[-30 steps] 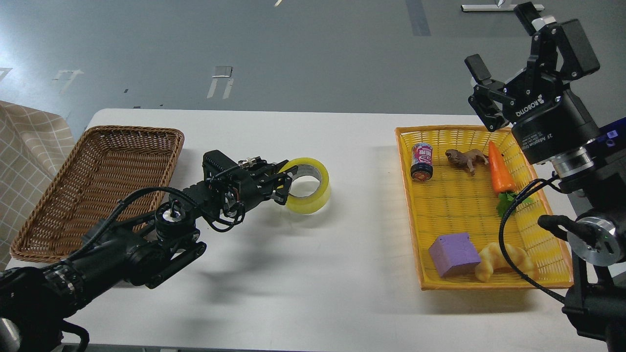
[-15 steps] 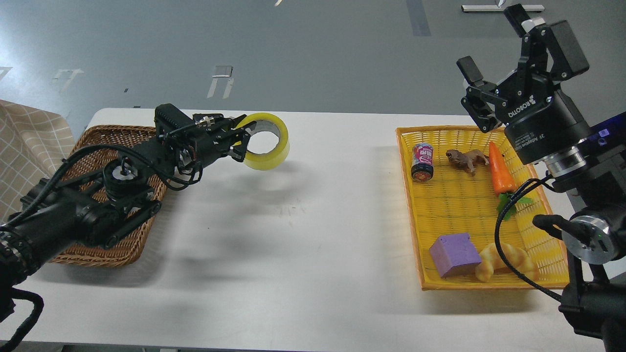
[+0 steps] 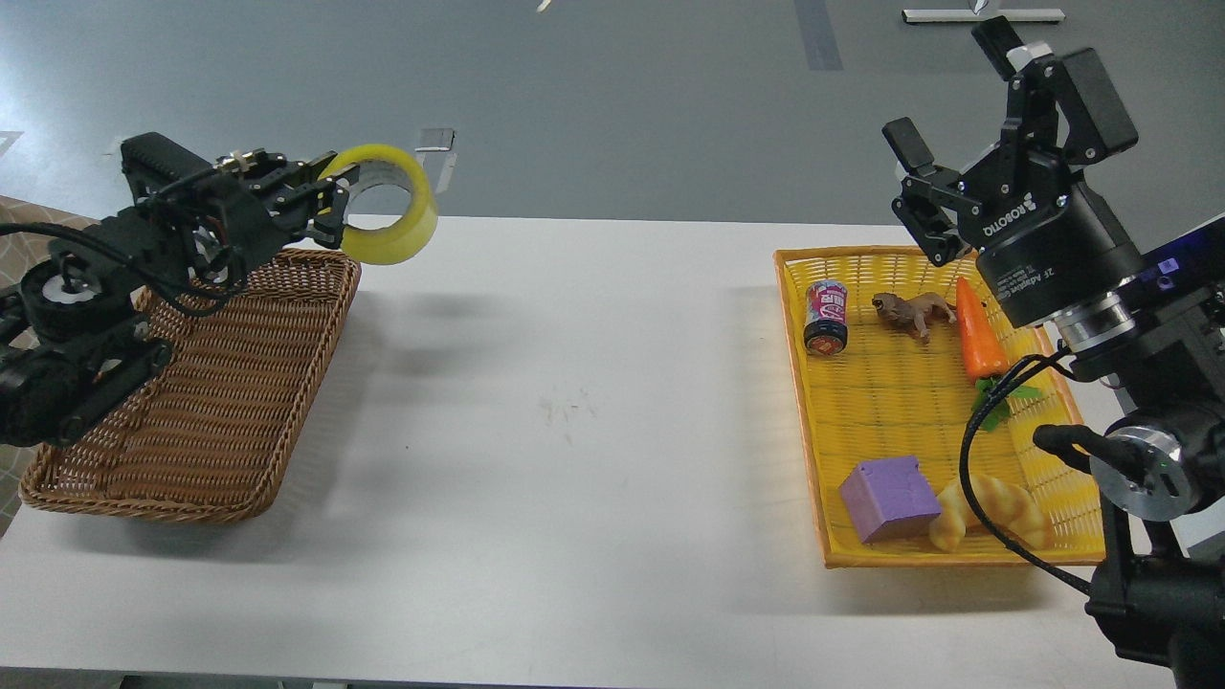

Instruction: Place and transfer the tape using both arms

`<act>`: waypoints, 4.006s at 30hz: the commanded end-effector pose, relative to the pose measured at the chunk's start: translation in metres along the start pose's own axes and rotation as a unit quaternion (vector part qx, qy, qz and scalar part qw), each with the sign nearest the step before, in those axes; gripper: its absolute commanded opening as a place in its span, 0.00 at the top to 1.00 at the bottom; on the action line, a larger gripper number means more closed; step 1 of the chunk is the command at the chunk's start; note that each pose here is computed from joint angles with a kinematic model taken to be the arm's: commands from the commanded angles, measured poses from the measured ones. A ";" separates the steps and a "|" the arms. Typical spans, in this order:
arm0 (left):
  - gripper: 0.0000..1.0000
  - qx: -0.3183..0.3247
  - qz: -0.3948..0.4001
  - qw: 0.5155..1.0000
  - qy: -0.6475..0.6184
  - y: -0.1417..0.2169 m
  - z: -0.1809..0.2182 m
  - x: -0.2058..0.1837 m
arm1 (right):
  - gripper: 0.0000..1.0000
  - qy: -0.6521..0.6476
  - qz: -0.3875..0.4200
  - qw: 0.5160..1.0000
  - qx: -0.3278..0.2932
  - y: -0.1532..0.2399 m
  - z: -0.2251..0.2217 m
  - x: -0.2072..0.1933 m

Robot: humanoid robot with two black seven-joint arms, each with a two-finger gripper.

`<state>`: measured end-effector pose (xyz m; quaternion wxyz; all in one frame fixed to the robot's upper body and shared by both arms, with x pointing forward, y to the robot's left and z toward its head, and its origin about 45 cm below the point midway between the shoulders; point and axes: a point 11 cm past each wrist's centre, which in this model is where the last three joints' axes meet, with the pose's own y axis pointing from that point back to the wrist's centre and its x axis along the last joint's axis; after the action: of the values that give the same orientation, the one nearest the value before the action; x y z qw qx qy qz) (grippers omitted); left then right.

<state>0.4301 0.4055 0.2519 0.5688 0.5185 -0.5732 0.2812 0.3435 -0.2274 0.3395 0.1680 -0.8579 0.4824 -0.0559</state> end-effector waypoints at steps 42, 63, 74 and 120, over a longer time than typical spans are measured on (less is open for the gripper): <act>0.72 0.053 -0.118 0.991 0.025 0.128 -0.058 -0.141 | 0.00 0.001 0.001 1.000 -0.008 0.001 0.004 0.001; 0.02 0.106 -0.028 0.989 0.100 0.120 -0.072 -0.113 | 0.00 0.001 0.003 1.000 -0.011 0.004 0.007 0.002; 0.02 0.095 0.090 0.959 0.253 0.060 -0.032 -0.083 | 0.00 -0.018 0.034 0.999 0.017 0.008 -0.002 0.008; 0.02 -0.364 0.147 0.486 0.781 0.054 0.159 0.130 | 0.00 -0.038 0.040 0.998 0.025 0.012 0.004 0.006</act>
<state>0.3541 0.2439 0.3691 0.8695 -0.2655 -0.0332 0.4151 0.3384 -0.2372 0.3307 0.2090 -0.8343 0.5093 -0.0278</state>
